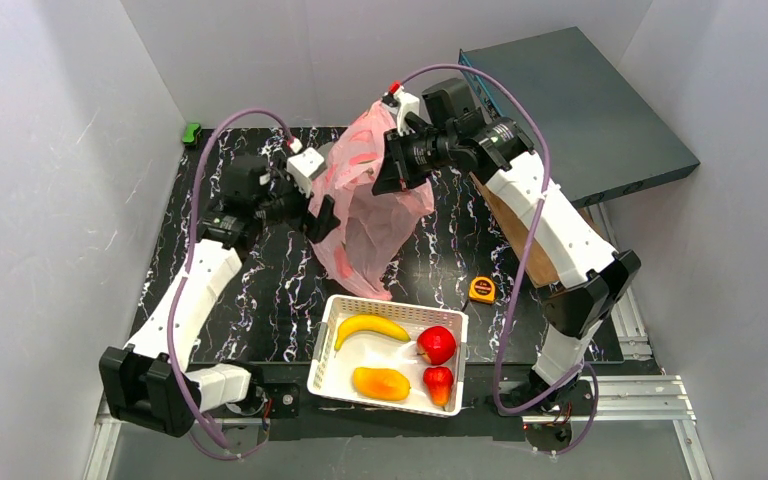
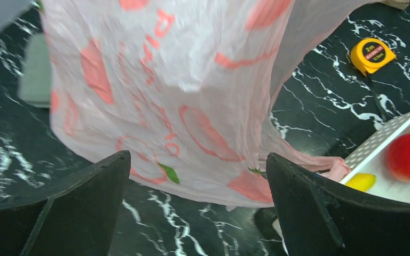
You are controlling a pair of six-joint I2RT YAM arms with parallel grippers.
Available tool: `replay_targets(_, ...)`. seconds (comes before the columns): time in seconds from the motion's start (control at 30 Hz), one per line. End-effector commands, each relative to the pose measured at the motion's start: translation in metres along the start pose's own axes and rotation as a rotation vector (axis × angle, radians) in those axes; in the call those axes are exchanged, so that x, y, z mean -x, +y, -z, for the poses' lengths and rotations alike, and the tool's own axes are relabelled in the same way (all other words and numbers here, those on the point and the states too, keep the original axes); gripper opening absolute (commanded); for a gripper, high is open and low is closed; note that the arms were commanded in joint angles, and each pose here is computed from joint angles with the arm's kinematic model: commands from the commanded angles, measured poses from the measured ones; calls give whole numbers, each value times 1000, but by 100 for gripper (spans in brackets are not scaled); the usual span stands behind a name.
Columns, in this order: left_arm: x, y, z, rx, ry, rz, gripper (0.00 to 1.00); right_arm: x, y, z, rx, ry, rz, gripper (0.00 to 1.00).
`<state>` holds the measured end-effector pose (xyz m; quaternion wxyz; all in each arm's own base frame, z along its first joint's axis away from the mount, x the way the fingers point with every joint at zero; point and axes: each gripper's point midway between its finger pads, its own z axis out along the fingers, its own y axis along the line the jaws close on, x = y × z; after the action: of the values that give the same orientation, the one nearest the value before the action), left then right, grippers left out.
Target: Place the fake fruits into the plastic bag and tie a complex knot
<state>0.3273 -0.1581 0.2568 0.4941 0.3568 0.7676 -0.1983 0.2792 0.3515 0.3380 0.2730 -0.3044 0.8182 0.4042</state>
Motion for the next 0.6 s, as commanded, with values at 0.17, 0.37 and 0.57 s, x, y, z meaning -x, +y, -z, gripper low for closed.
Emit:
replay_targets(0.17,32,-39,16,88,-244,81,98,30,22,27,-2,-171,-114,1)
replay_targets(0.37,56,-33,-11,113,-304,39,98,17,61,35,234,-97,-3,1)
replay_targets(0.57,88,-50,-32,-22,-416,-100,98,-1,82,56,360,-56,137,1)
